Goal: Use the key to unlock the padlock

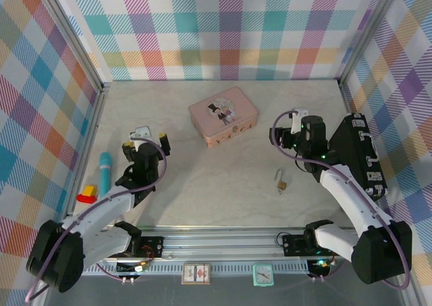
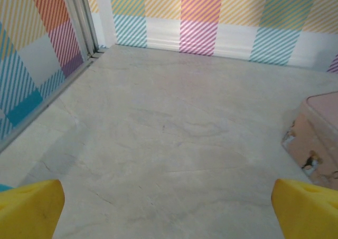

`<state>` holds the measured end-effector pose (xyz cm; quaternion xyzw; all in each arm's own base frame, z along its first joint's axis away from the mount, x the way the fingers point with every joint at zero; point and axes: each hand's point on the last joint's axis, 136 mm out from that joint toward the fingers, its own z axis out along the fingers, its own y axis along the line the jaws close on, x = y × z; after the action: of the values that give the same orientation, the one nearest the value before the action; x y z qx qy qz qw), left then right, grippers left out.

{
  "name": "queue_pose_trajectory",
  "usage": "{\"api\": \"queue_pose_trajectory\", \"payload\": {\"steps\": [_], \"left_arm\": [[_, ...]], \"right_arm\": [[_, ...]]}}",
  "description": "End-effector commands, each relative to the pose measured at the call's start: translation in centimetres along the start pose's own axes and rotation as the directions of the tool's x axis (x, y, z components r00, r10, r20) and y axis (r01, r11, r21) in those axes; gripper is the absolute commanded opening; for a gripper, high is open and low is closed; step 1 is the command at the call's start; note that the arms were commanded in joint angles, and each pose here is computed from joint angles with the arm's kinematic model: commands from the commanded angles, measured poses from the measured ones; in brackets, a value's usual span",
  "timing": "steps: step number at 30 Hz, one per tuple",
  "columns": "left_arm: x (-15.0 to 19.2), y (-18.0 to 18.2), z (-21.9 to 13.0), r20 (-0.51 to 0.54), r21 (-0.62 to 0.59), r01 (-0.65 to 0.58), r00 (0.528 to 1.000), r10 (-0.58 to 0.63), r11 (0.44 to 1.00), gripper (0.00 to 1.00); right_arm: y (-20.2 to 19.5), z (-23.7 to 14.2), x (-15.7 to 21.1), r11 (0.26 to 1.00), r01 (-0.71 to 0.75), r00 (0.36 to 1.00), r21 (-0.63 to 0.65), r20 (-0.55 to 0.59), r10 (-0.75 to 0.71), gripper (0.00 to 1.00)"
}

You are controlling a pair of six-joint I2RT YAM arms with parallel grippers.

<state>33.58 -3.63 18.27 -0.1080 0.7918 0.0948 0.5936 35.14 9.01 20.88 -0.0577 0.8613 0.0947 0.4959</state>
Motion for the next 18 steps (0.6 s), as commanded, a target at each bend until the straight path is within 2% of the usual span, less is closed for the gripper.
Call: {"api": "queue_pose_trajectory", "payload": {"steps": [1,4,7,13,16,18], "left_arm": [[-1.6,0.1,1.7,0.039,-0.068,-0.107,0.993,0.11,0.992,1.0],[0.4,-0.5,3.2,0.013,-0.056,-0.202,0.979,0.203,0.978,1.0],[2.3,-0.5,4.6,-0.015,-0.014,-0.217,0.976,0.217,0.976,1.0],[4.9,1.5,6.9,-0.005,0.004,-0.107,0.994,0.107,0.994,1.0],[6.1,1.8,7.8,0.005,0.058,-0.039,0.999,0.038,0.998,1.0],[6.8,1.8,8.2,-0.028,0.076,-0.024,0.999,0.026,0.997,1.0]], "right_arm": [[-2.1,0.6,-2.5,0.986,0.099,0.987,0.131,0.113,-0.114,0.84],[-2.9,2.1,-1.1,0.977,0.138,0.983,0.162,0.096,-0.155,0.85],[-3.2,3.8,0.8,0.97,0.178,0.979,0.166,0.073,-0.192,0.85],[-3.8,5.1,2.6,0.956,0.229,0.964,0.183,0.097,-0.249,0.85],[-4.0,5.3,3.3,0.958,0.229,0.961,0.171,0.12,-0.251,0.86],[-4.3,5.4,4.1,0.965,0.207,0.963,0.16,0.139,-0.229,0.86]]}}
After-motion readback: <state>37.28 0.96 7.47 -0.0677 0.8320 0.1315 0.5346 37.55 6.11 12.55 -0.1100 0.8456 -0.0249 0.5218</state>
